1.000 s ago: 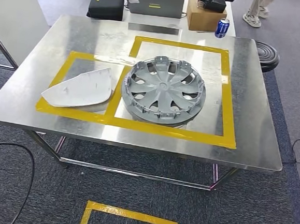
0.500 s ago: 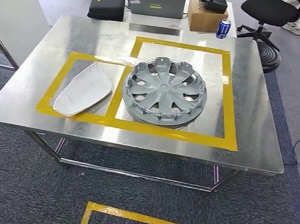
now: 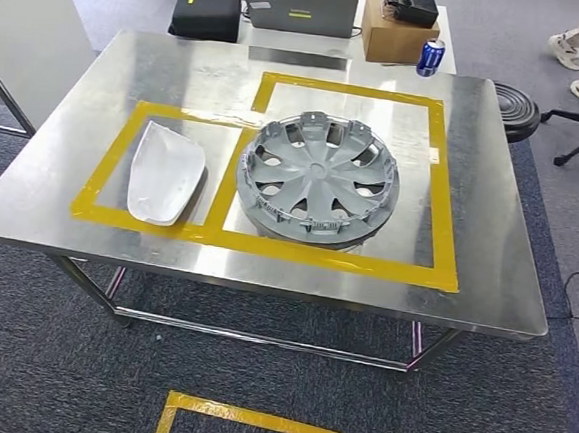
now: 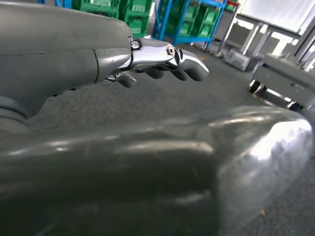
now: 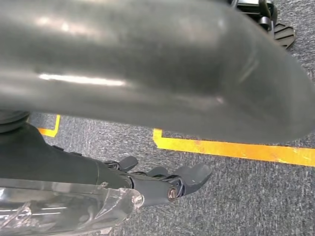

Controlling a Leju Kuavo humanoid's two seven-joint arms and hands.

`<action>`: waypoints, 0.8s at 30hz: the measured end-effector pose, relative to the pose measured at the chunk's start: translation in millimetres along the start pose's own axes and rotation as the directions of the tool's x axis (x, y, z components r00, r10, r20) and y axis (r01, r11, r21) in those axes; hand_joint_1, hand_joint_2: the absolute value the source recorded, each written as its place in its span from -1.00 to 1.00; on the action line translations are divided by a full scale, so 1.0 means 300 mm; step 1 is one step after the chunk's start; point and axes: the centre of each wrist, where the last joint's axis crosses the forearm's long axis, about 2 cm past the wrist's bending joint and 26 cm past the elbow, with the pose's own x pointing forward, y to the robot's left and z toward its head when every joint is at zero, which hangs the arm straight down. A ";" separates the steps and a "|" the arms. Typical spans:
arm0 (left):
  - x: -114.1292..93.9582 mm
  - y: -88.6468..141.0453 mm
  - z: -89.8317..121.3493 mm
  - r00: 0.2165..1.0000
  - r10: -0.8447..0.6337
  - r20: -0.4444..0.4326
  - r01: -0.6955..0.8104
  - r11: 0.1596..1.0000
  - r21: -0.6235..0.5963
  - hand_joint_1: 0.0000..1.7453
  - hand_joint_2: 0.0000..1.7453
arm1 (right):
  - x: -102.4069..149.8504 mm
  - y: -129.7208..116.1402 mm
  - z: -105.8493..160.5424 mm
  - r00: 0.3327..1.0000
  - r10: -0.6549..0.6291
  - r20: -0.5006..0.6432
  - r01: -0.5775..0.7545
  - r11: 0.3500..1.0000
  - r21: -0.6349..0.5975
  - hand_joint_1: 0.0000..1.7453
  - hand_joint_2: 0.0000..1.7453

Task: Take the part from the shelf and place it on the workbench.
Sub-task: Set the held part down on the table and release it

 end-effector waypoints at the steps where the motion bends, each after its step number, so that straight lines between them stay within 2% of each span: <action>1: -0.005 -0.008 0.014 1.000 -0.007 -0.013 0.007 1.000 -0.021 -1.00 -1.00 | 0.000 0.000 0.000 1.000 0.000 -0.002 0.000 1.000 0.001 -1.00 -1.00; 3: -0.012 -0.024 0.042 0.998 -0.044 -0.048 0.039 0.994 -0.099 -1.00 -1.00 | 0.001 -0.001 0.000 1.000 0.002 -0.009 -0.002 1.000 0.004 -1.00 -1.00; 5: -0.019 -0.049 0.083 0.992 -0.103 -0.070 0.084 0.967 -0.240 -1.00 -1.00 | 0.004 0.000 0.000 1.000 0.004 -0.014 -0.004 1.000 0.007 -1.00 -1.00; 8: -0.025 -0.099 0.174 0.988 -0.151 -0.013 0.125 0.860 -0.494 -1.00 -1.00 | 0.013 0.001 -0.001 1.000 0.004 -0.010 -0.003 1.000 0.008 -1.00 -1.00; 10: -0.024 -0.133 0.240 0.985 -0.157 0.075 0.167 0.737 -0.655 -1.00 -1.00 | 0.022 0.003 -0.001 1.000 0.006 -0.006 -0.006 1.000 0.012 -1.00 -1.00; 12: -0.020 -0.163 0.303 0.978 -0.148 0.150 0.208 0.567 -0.797 -1.00 -1.00 | 0.035 0.008 -0.001 1.000 0.014 -0.005 -0.014 1.000 0.022 -1.00 -1.00; 14: -0.017 -0.186 0.359 0.979 -0.144 0.146 0.190 0.368 -0.910 -1.00 -1.00 | 0.056 0.019 0.000 1.000 0.025 -0.007 -0.024 0.999 0.038 -1.00 -1.00; 16: -0.020 -0.197 0.402 0.977 -0.178 0.117 0.147 0.163 -0.976 -1.00 -1.00 | 0.078 0.034 0.003 0.999 0.037 -0.011 -0.036 0.998 0.051 -1.00 -1.00; 18: -0.024 -0.200 0.428 0.962 -0.235 0.142 0.150 0.017 -0.989 -1.00 -1.00 | 0.099 0.051 0.006 0.999 0.046 -0.015 -0.045 0.997 0.058 -1.00 -1.00; 20: -0.026 -0.201 0.439 0.947 -0.271 0.175 0.170 -0.040 -0.985 -1.00 -1.00 | 0.117 0.067 0.009 0.999 0.050 -0.017 -0.049 0.997 0.062 -1.00 -1.00; 24: -0.025 -0.203 0.442 0.940 -0.297 0.167 0.162 -0.042 -0.986 -1.00 -1.00 | 0.134 0.084 0.013 0.999 0.045 -0.022 -0.043 0.997 0.062 -1.00 -1.00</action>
